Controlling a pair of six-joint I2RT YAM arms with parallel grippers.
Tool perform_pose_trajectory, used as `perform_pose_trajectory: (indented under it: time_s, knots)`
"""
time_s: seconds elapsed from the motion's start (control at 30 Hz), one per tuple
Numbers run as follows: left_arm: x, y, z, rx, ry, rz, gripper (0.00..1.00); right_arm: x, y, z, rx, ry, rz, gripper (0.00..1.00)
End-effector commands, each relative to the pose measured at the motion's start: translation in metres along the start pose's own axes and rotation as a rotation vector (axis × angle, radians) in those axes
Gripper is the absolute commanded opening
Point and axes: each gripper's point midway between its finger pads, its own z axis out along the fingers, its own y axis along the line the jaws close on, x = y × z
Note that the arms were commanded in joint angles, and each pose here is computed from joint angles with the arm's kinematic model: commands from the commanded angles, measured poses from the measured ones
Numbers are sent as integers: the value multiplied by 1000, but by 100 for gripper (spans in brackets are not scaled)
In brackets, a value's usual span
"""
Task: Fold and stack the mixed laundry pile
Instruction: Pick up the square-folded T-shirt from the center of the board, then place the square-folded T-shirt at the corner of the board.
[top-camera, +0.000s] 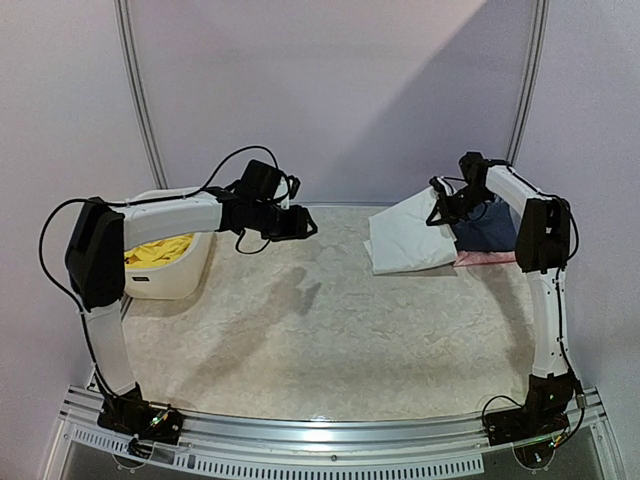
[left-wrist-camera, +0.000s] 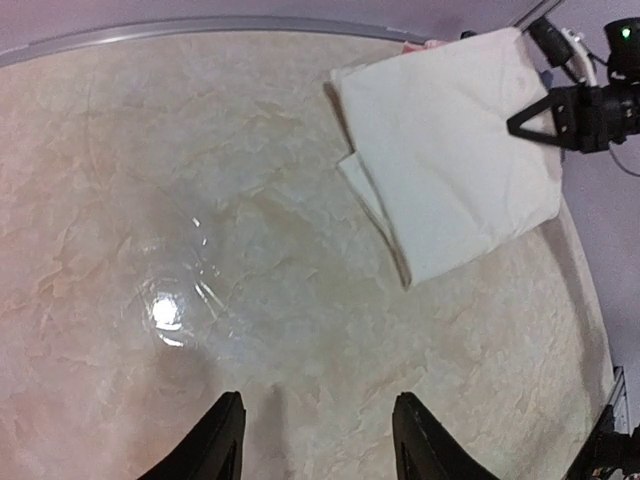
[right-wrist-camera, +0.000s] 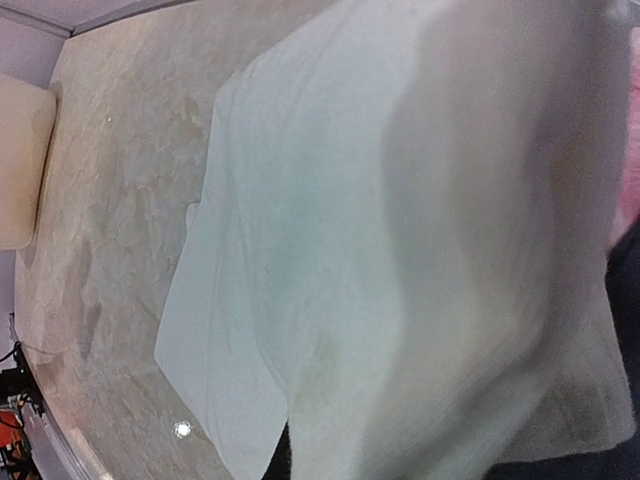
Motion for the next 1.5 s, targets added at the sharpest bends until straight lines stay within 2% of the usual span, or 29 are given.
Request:
perform_pose_trajectory:
  time_s: [0.0,0.23,0.6,0.87,1.03,1.23,1.47]
  knots:
    - [12,12,-10,-50,36,19,51,-30,-5,-51,73,-109,-21,0]
    - [17,10,-8,-53,54,22,51,-54,-38,-104,159,-226,-9,0]
    - [25,7,-9,-64,84,37,51,-66,-65,-164,225,-333,-8,0]
    - [29,5,-11,-68,99,47,51,-65,-96,-180,269,-361,26,0]
    - [35,4,-9,-63,114,46,51,-64,-80,-188,192,-372,11,0]
    - [36,1,-7,-55,122,52,51,-75,-63,-214,207,-431,-56,0]
    - [40,-1,-5,-54,135,55,51,-75,-46,-215,115,-441,-42,0]
